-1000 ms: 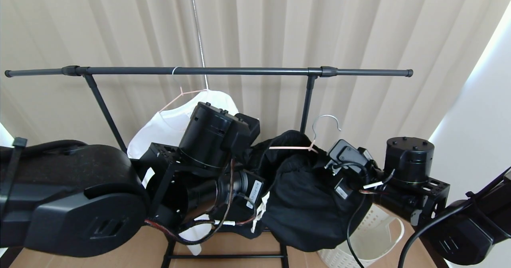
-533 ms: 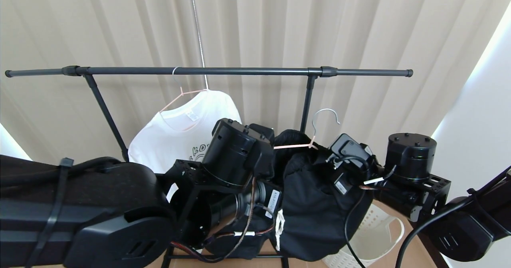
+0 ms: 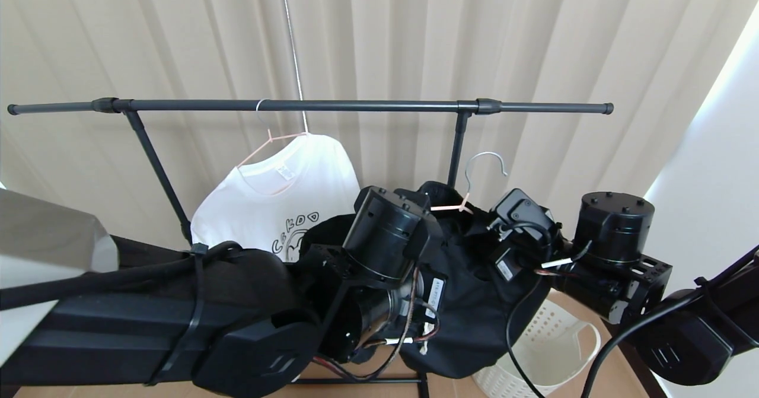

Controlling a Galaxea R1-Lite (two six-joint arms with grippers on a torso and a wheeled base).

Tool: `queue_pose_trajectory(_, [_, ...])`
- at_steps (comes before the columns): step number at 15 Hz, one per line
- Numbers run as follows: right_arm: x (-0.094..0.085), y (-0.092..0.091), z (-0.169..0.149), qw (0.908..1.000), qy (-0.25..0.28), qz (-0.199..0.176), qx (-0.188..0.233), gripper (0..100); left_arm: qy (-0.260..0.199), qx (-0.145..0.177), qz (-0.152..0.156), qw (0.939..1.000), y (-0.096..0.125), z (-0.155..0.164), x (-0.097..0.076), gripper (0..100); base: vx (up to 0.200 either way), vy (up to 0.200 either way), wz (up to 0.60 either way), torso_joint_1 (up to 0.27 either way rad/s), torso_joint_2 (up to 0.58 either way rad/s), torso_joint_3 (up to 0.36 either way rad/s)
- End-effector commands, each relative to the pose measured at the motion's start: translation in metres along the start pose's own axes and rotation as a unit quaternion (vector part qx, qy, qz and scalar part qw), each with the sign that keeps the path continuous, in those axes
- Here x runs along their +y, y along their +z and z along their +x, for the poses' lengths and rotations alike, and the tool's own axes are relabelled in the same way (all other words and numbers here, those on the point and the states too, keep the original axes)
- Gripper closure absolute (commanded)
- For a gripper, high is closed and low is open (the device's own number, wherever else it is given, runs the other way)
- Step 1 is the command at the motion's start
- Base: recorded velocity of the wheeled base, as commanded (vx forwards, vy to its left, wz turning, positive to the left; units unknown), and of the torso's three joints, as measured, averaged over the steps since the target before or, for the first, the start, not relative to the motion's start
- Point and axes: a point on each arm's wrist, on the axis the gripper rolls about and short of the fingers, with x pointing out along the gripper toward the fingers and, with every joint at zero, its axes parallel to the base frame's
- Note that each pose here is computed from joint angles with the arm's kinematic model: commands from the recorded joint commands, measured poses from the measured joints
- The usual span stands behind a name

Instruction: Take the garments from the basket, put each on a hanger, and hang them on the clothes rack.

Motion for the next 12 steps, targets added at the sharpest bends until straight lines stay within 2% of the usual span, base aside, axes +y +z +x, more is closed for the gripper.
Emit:
queue_pose_trajectory(1, [-0.001,0.002,0.001,0.9999,-0.007,0.001,-0.015,100,0.009,0.003,-0.002,1.0000,-0.001,0.005,0.002,100,0.000,0.000,0.00,0.000,0.00,0.000])
queue_pose_trajectory(5, [-0.002,0.005,-0.001,0.9993,-0.014,0.003,-0.036,100,0.063,-0.016,-0.025,0.9976,0.006,0.018,0.008,100,0.000,0.000,0.00,0.000,0.00,0.000])
queue_pose_trajectory(9, [-0.004,0.008,-0.003,0.9982,-0.024,0.004,-0.054,100,0.067,-0.017,-0.030,0.9971,0.007,0.019,0.010,100,0.000,0.000,0.00,0.000,0.00,0.000])
queue_pose_trajectory(12, [-0.003,0.009,-0.006,0.9976,-0.026,0.003,-0.064,100,0.064,-0.031,-0.038,0.9967,0.009,0.020,0.009,100,0.000,0.000,0.00,0.000,0.00,0.000])
